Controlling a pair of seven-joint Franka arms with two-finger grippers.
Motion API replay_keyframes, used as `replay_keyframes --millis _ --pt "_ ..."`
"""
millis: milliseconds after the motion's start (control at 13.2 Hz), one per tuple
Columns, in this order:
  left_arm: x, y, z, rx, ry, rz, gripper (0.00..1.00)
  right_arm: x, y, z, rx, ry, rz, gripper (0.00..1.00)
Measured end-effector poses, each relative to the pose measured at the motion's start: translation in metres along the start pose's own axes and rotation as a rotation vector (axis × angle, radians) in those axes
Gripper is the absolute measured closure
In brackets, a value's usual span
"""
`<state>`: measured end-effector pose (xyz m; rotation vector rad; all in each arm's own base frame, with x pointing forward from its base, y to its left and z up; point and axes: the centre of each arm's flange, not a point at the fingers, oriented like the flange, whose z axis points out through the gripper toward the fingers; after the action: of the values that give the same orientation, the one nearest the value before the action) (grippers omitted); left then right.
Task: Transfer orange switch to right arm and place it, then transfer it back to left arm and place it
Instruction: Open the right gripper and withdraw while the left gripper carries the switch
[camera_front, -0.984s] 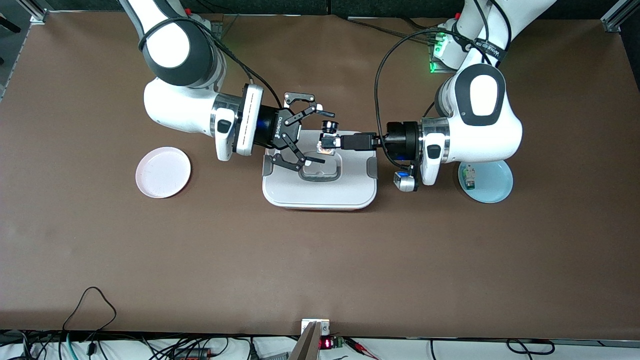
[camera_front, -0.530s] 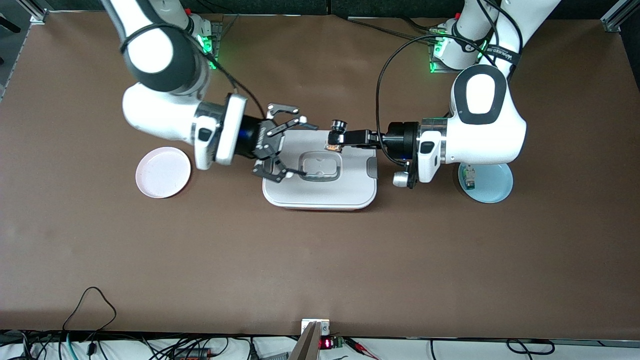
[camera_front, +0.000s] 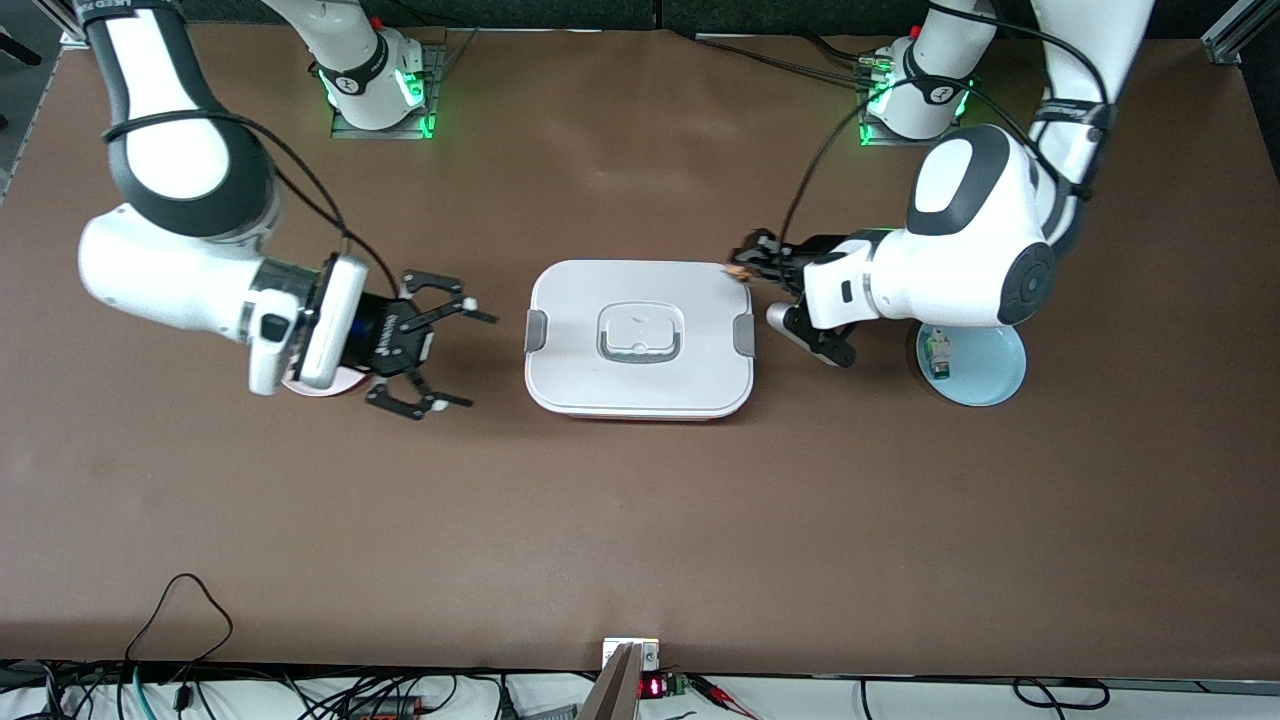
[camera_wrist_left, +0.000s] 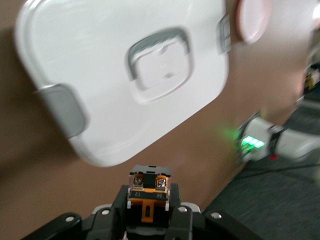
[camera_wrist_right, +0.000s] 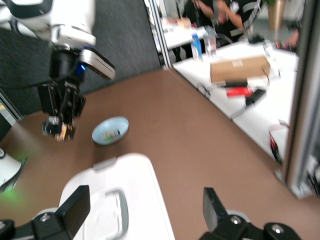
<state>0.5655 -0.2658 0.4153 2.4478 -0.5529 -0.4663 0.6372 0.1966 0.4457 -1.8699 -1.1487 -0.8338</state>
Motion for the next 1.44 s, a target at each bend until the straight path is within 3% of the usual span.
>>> replay_keyframes --millis 378,605,832,984,1211,1438 --pt "-0.03 -0.046 -0.017 0.295 -0.232 0.297 0.65 -0.022 0.008 -0.062 -0.065 -0.257 0.273 0.0" --pt "-0.036 -0.062 -0.018 0.39 -0.337 0.438 0.65 -0.031 0.012 -0.085 -0.148 -0.334 0.507 0.0" --pt "-0.046 -0.102 -0.026 0.416 -0.41 0.533 0.65 -0.026 0.004 -0.084 -0.287 -0.399 0.843 0.0" --pt "-0.057 -0.15 -0.035 0.398 -0.401 0.619 0.65 -0.031 0.002 -0.084 -0.379 -0.475 0.938 0.0" --pt "-0.082 -0.232 -0.041 0.379 -0.346 0.736 0.65 -0.042 0.001 -0.102 -0.5 -0.607 0.968 0.0" --pt "-0.101 -0.29 -0.029 0.399 -0.308 0.811 0.65 -0.027 -0.011 -0.125 -0.638 -0.699 1.033 0.0"
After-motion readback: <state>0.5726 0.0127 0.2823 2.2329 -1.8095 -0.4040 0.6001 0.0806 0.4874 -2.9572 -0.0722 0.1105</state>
